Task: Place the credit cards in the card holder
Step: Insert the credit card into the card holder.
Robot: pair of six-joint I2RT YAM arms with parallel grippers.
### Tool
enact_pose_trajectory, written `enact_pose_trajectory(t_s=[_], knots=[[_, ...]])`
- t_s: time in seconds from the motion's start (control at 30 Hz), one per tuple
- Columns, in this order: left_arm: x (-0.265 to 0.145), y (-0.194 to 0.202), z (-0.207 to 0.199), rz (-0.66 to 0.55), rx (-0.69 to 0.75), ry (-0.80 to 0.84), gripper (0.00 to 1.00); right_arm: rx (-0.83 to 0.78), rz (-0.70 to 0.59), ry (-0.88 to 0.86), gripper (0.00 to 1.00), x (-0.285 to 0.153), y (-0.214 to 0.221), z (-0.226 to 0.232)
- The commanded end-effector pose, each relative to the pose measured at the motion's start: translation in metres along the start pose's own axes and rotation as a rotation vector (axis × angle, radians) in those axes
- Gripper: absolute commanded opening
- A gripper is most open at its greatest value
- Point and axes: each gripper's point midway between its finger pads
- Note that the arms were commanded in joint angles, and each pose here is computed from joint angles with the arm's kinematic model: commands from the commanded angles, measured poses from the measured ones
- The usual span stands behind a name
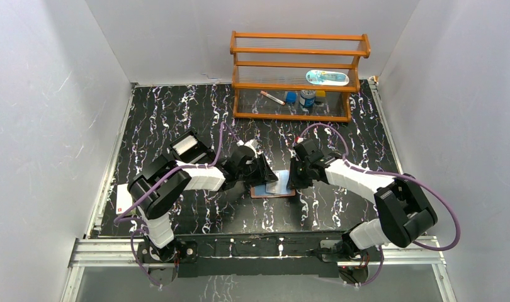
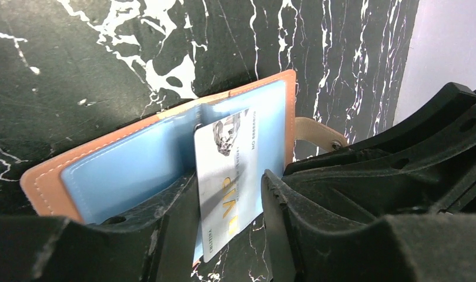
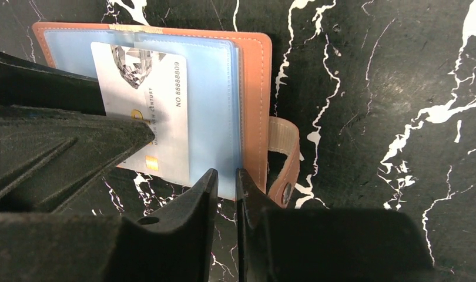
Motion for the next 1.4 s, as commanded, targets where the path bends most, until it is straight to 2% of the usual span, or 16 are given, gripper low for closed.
enact_pose_trajectory(t_s=[0.0, 0.27, 0.6, 0.83, 1.1, 1.37], knots=[[-0.004, -0.002, 0.012, -0.003, 0.047, -0.092, 0.43, 0.008, -0.044, -0.001, 0.26, -0.007, -0.016, 0.003], [-0.008, -0.005, 0.011, 0.004, 0.068, -0.141, 0.45, 0.027, -0.008, -0.019, 0.26, 0.002, -0.001, -0.001], [-0.002, 0.014, 0.005, 0.066, 0.036, -0.169, 0.48, 0.081, 0.021, -0.056, 0.26, 0.007, 0.012, 0.000], [0.011, 0.022, -0.013, 0.088, -0.011, -0.119, 0.47, 0.137, 0.026, -0.090, 0.25, 0.009, 0.018, 0.004], [0.014, 0.016, -0.020, 0.067, -0.013, -0.105, 0.47, 0.131, 0.009, -0.099, 0.25, 0.003, 0.013, 0.008], [0.009, 0.008, -0.016, 0.048, 0.012, -0.153, 0.47, 0.083, -0.050, -0.065, 0.30, -0.011, -0.005, 0.008]])
Point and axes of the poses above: each gripper's point midway between its finger pads, its own x axis out along the fingers, its own z axis along the line the jaws close on, y = z × x
